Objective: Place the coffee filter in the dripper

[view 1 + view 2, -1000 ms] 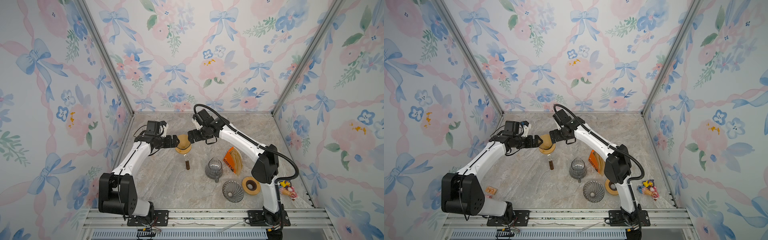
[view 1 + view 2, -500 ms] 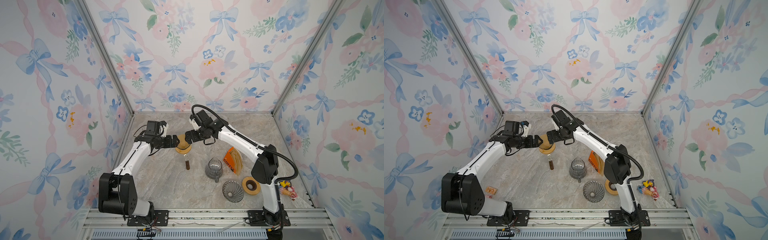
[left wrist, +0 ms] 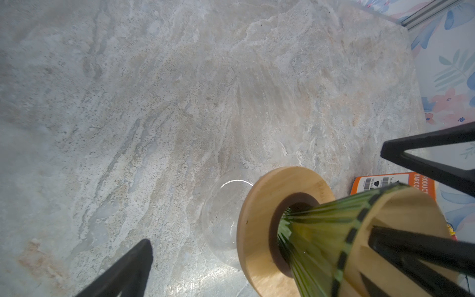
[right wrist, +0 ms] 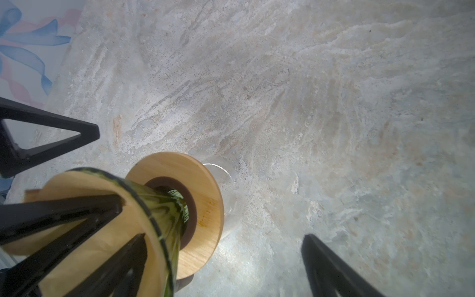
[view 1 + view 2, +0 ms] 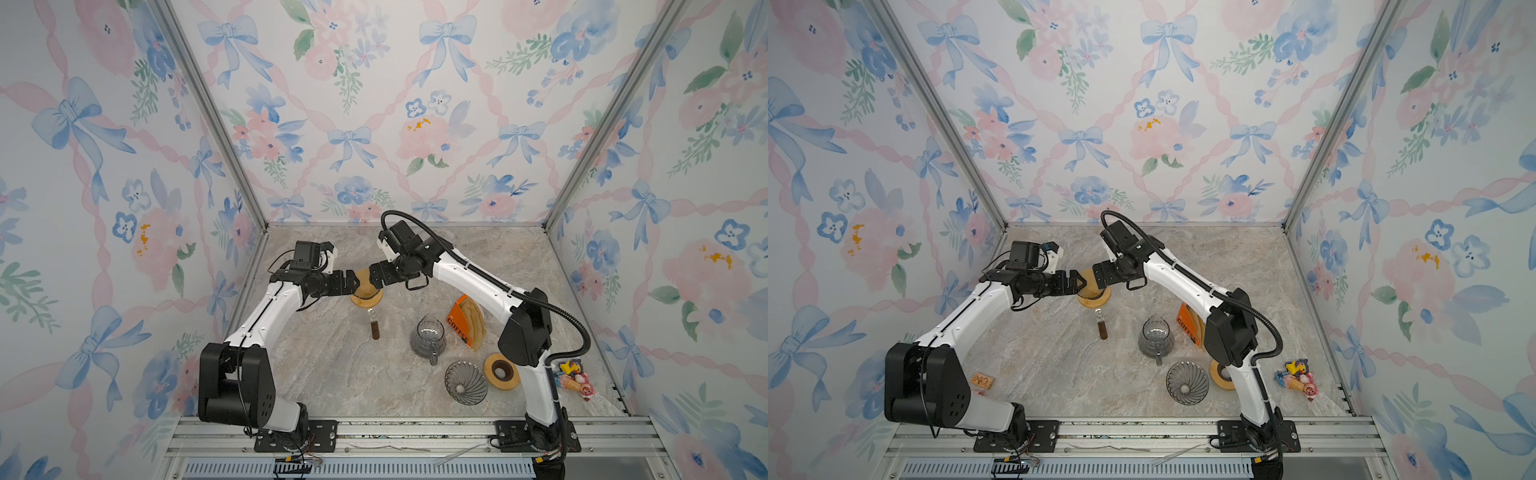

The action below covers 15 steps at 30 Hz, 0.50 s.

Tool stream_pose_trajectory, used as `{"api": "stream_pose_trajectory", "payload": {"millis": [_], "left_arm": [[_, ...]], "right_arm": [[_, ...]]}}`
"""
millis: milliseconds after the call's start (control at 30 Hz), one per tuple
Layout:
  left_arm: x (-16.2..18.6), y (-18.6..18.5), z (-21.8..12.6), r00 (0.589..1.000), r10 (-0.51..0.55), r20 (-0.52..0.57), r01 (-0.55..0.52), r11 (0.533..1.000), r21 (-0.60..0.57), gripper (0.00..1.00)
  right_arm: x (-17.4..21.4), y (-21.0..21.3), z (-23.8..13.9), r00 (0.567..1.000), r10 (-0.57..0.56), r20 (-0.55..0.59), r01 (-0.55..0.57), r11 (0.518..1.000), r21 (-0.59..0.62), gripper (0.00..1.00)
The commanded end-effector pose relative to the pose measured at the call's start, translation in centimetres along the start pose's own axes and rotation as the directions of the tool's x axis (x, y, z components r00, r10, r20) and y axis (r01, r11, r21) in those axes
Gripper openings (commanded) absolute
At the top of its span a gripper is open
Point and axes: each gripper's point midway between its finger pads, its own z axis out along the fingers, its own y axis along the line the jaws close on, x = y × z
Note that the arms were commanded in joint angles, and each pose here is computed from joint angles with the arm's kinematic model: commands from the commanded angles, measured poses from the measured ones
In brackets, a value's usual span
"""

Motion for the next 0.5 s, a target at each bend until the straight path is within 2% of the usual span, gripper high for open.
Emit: {"api": "stream_pose_trajectory", "payload": {"millis": [0, 467], "left_arm": [[-0.6, -0.5, -0.1, 1.0, -0.004, 0.007, 0.004, 1.0, 0.016, 0.98], [-1.4, -1.5, -0.8, 0.999, 0.024, 0.028, -0.026, 0.998, 0.061, 0.98]], "right_arm": [[0.6, -0.9, 0.3, 0.999, 0.027, -0.025, -0.025, 0.999, 0.042, 0.96], [0.1, -0.5, 0.0, 0.998, 0.048, -0.034, -0.049, 0.998, -0.029, 0.96]]}}
